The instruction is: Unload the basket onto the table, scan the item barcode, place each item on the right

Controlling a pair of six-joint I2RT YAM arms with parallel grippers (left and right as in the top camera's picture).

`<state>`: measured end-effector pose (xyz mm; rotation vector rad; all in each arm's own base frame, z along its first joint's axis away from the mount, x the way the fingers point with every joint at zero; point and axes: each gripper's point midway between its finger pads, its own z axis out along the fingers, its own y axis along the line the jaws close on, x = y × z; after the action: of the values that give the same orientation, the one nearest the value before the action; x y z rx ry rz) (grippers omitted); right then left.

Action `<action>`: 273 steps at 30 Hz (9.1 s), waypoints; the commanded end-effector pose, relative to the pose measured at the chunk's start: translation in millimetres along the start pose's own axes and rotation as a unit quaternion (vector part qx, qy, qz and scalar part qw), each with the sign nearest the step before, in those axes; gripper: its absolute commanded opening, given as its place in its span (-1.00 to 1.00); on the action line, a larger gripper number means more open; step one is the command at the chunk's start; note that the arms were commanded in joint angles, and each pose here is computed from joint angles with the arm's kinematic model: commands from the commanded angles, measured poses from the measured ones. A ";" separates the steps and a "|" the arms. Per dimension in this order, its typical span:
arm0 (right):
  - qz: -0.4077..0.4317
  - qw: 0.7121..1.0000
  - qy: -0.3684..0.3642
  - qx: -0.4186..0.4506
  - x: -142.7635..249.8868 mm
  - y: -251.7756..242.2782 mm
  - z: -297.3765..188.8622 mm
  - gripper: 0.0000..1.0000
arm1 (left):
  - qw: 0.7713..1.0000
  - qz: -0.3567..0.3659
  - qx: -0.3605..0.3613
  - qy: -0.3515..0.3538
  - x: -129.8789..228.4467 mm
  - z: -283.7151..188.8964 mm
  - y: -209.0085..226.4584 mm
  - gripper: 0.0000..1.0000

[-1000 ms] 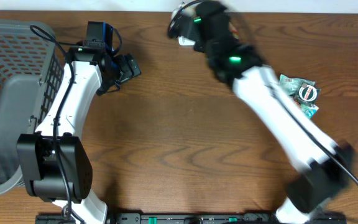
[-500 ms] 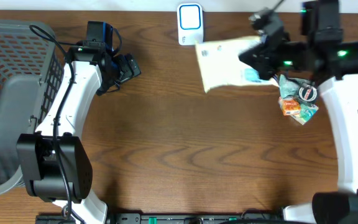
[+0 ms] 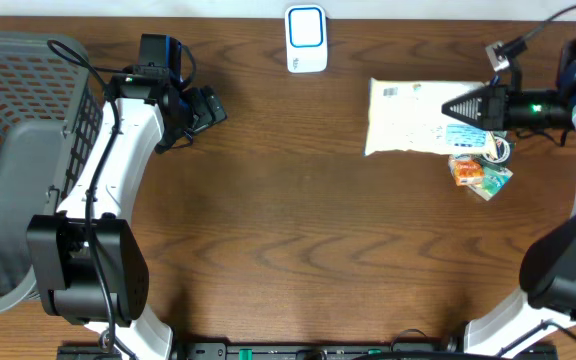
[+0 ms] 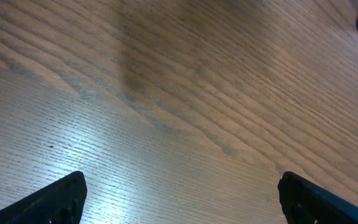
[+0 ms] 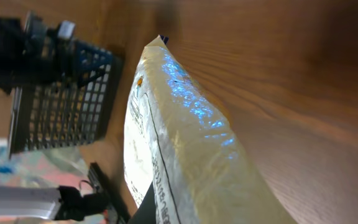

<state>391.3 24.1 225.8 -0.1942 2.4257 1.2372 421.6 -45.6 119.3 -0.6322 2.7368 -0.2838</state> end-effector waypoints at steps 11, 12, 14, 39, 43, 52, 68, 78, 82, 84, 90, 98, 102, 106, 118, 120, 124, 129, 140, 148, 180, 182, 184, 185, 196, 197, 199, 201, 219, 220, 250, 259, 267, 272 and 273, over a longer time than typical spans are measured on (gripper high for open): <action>0.322 0.896 -0.029 0.304 33.9 -178.6 -70.4 -0.97 | 1.000 0.002 -0.006 0.002 0.5 2.6 3.0 0.95; 0.334 0.881 -0.040 0.331 34.8 -188.5 -79.3 -0.97 | 1.000 0.002 -0.006 0.002 0.5 2.6 3.0 0.96; 0.337 0.874 -0.047 0.347 34.9 -194.6 -85.3 -0.98 | 1.000 0.002 -0.006 0.002 0.5 2.6 3.0 0.96; 0.197 0.860 -0.152 0.446 11.4 -51.9 -154.9 0.98 | 1.000 0.002 -0.006 0.002 0.5 2.6 3.0 0.95; 0.137 0.875 -0.166 0.433 10.3 2.8 -145.7 0.98 | 1.000 0.002 -0.006 0.002 0.5 2.6 3.0 0.95; -0.083 0.962 -0.043 0.258 23.0 110.6 -38.7 0.99 | 1.000 0.002 -0.006 0.002 0.5 2.6 3.0 0.95; -0.175 0.959 0.047 0.217 53.5 156.1 25.1 0.99 | 1.000 0.002 -0.006 0.002 0.5 2.6 3.0 0.96; -0.184 0.946 0.027 0.265 40.4 141.2 19.9 0.98 | 1.000 0.002 -0.006 0.002 0.5 2.6 3.0 0.95; -0.206 0.933 -0.018 0.295 24.5 133.5 13.5 0.99 | 1.000 0.002 -0.006 0.002 0.5 2.6 3.0 0.95; -0.226 0.928 -0.042 0.293 18.6 132.3 13.1 0.99 | 1.000 0.002 -0.006 0.002 0.5 2.6 3.0 0.96; -0.255 0.909 -0.144 0.295 14.8 115.4 2.7 0.98 | 1.000 0.002 -0.006 0.002 0.5 2.6 3.0 0.96; -0.260 0.880 -0.237 0.320 57.0 76.2 -23.0 0.98 | 1.000 0.002 -0.006 0.002 0.5 2.6 3.0 0.96; -0.279 0.854 -0.295 0.324 77.0 68.0 -33.2 0.99 | 1.000 0.002 -0.006 0.002 0.5 2.6 3.0 0.96; -0.304 0.825 -0.354 0.320 95.5 64.3 -39.5 0.99 | 1.000 0.002 -0.006 0.002 0.5 2.6 3.0 0.96; -0.345 0.775 -0.432 0.306 140.0 29.8 -20.3 0.99 | 1.000 0.002 -0.006 0.002 0.5 2.6 3.0 0.95; -0.345 0.775 -0.433 0.305 144.9 23.4 -15.9 0.99 | 1.000 0.002 -0.006 0.002 0.5 2.6 3.0 0.96; -0.339 0.782 -0.422 0.308 156.3 8.7 -6.0 0.99 | 1.000 0.002 -0.006 0.002 0.5 2.6 3.0 0.95; -0.328 0.791 -0.408 0.316 162.2 0.4 -2.3 0.98 | 1.000 0.002 -0.006 0.002 0.5 2.6 3.0 0.95; -0.324 0.794 -0.410 0.310 162.1 1.8 -1.7 0.99 | 1.000 0.002 -0.006 0.002 0.5 2.6 3.0 0.95; -0.324 0.794 -0.410 0.310 162.1 1.8 -1.7 0.99 | 1.000 0.002 -0.006 0.002 0.5 2.6 3.0 0.96; -0.324 0.794 -0.410 0.310 162.1 1.7 -1.7 0.99 | 0.982 0.124 0.006 -0.141 -8.8 -48.0 4.7 0.95; -0.324 0.794 -0.410 0.310 162.1 1.8 -1.7 0.99 | 0.975 0.142 0.018 -0.172 -1.8 -60.1 8.2 0.95; -0.324 0.794 -0.410 0.310 162.1 1.8 -1.7 0.99 | 0.967 0.158 0.027 -0.200 7.3 -70.1 12.7 0.96; -0.324 0.794 -0.410 0.310 162.1 1.8 -1.7 0.99 | 0.963 0.165 0.031 -0.213 12.1 -74.5 15.2 0.96; -0.324 0.794 -0.410 0.310 162.1 1.8 -1.7 0.99 | 0.889 0.249 0.065 -0.378 79.3 -102.3 53.3 0.96; -0.324 0.794 -0.410 0.310 162.1 1.7 -1.7 0.99 | 0.883 0.258 0.064 -0.387 84.8 -101.3 56.6 0.96; -0.324 0.794 -0.410 0.310 162.1 1.8 -1.7 0.99 | 0.873 0.272 0.060 -0.399 96.1 -97.5 64.1 0.95; -0.324 0.794 -0.410 0.310 162.1 1.8 -1.7 0.98 | 0.866 0.281 0.058 -0.410 104.9 -93.0 70.1 0.95; -0.324 0.794 -0.410 0.310 162.1 1.8 -1.7 0.99 | 0.815 0.302 0.015 -0.495 126.3 -77.4 108.6 0.95; -0.324 0.794 -0.410 0.310 162.1 1.8 -1.7 0.99 | 0.810 0.304 0.015 -0.502 125.7 -80.7 107.8 0.96; -0.324 0.794 -0.410 0.310 162.1 1.6 -1.6 0.99 | 0.807 0.303 0.014 -0.507 124.8 -83.4 107.8 0.95; -0.324 0.795 -0.409 0.310 162.2 1.5 -1.5 0.99 | 0.807 0.303 0.014 -0.507 124.8 -83.4 107.8 0.95; -0.324 0.795 -0.410 0.310 162.1 1.6 -1.6 0.99 | 0.807 0.303 0.014 -0.507 124.8 -83.4 107.8 0.96; -0.324 0.795 -0.409 0.310 162.2 1.5 -1.5 0.99 | 0.807 0.303 0.014 -0.507 124.8 -83.4 107.8 0.95; -0.324 0.795 -0.409 0.310 162.2 1.5 -1.5 0.99 | 0.807 0.303 0.014 -0.507 124.8 -83.4 107.8 0.96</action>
<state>243.2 35.9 160.5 -0.2190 1.6172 0.1049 244.4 -0.5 153.0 0.1431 1.6771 0.1294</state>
